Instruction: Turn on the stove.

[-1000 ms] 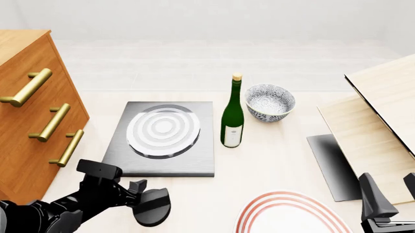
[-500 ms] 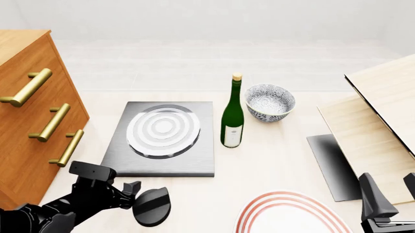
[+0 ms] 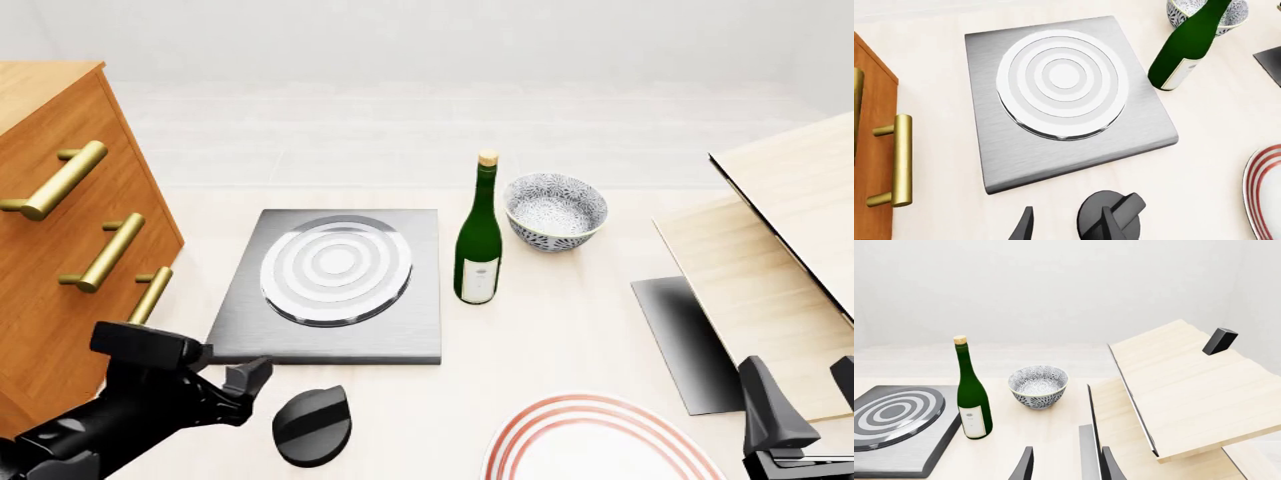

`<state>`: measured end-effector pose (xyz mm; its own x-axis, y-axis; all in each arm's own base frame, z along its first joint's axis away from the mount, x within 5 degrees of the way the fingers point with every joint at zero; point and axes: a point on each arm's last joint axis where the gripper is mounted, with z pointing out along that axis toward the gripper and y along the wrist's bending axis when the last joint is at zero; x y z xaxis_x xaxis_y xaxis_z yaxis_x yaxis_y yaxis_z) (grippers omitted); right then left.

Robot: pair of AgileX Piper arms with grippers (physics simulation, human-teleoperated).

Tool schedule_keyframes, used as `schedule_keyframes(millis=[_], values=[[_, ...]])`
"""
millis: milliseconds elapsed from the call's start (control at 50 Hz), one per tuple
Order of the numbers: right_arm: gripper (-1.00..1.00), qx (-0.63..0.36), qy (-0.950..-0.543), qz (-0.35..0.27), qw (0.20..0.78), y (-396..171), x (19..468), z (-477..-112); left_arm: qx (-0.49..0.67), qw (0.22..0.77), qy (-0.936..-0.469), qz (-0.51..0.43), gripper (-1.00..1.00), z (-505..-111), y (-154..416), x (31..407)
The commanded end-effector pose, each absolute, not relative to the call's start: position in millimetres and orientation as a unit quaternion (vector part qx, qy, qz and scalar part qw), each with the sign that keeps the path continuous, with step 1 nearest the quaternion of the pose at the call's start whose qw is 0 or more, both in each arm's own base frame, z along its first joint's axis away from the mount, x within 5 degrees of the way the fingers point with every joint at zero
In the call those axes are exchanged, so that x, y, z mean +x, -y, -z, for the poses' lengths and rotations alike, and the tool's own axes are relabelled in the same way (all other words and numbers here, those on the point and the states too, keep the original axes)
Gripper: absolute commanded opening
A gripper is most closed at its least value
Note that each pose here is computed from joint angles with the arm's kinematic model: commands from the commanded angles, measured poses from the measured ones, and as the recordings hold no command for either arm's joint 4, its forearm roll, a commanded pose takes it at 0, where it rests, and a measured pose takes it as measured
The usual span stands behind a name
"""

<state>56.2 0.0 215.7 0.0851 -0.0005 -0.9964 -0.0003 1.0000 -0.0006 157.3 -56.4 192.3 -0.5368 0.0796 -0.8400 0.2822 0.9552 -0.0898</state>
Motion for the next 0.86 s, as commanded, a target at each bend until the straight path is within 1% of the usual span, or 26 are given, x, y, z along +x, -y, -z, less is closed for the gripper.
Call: schedule_keyframes(millis=[20, 140, 180, 220, 260, 360, 380, 400, 460, 540, 620, 640, 700, 800, 860], values=[[1.00, 0.000, -0.676, 0.000, 0.737, 0.0, 56.2, -215.7, 0.100, 0.498, -0.853, 0.119, 1.00, -218.2, 53.0, 144.9], [1.00, 0.000, -0.676, 0.000, 0.737, 0.0, 56.2, -215.7, 0.097, 0.529, -0.833, 0.130, 1.00, -240.7, 50.5, 135.7], [1.00, 0.000, -0.676, 0.000, 0.737, 0.0, 56.2, -215.7, 0.098, 0.531, -0.832, 0.130, 1.00, -241.8, 50.4, 135.1], [1.00, 0.000, -0.676, 0.000, 0.737, 0.0, 56.2, -215.7, 0.093, 0.554, -0.817, 0.132, 1.00, -251.6, 46.5, 128.6], [1.00, 0.000, -0.676, 0.000, 0.737, 0.0, 56.2, -215.7, 0.076, 0.559, -0.816, 0.130, 1.00, -251.1, 43.2, 129.5], [1.00, 0.000, -0.676, 0.000, 0.737, 0.0, 56.2, -215.7, 0.053, 0.593, -0.791, 0.140, 1.00, -261.9, 37.3, 120.9], [1.00, 0.000, -0.676, 0.000, 0.737, 0.0, 56.2, -215.7, 0.053, 0.593, -0.791, 0.140, 1.00, -261.9, 37.3, 120.9], [1.00, 0.000, -0.676, 0.000, 0.737, 0.0, 56.2, -215.7, 0.046, 0.609, -0.777, 0.151, 1.00, -268.6, 35.6, 114.1], [1.00, 0.000, -0.676, 0.000, 0.737, 0.0, 56.2, -215.7, 0.044, 0.621, -0.767, 0.155, 1.00, -272.1, 34.0, 109.1], [1.00, 0.000, -0.676, 0.000, 0.737, 0.0, 56.2, -215.7, 0.033, 0.656, -0.734, 0.173, 1.00, -277.2, 29.1, 93.4], [1.00, 0.000, -0.676, 0.000, 0.737, 0.0, 56.2, -215.7, 0.027, 0.660, -0.732, 0.168, 1.00, -273.4, 27.7, 93.9], [1.00, 0.000, -0.676, 0.000, 0.737, 0.0, 56.2, -215.7, 0.031, 0.671, -0.722, 0.168, 1.00, -273.9, 26.3, 88.9], [1.00, 0.000, -0.676, 0.000, 0.737, 0.0, 56.2, -215.7, 0.033, 0.679, -0.715, 0.164, 1.00, -273.9, 24.7, 85.0], [1.00, 0.000, -0.676, 0.000, 0.737, 0.0, 56.2, -215.7, 0.031, 0.709, -0.688, 0.155, 1.00, -277.0, 19.2, 72.1], [1.00, 0.000, -0.676, 0.000, 0.737, 0.0, 56.2, -215.7, 0.028, 0.715, -0.681, 0.155, 1.00, -276.2, 18.2, 69.6]])
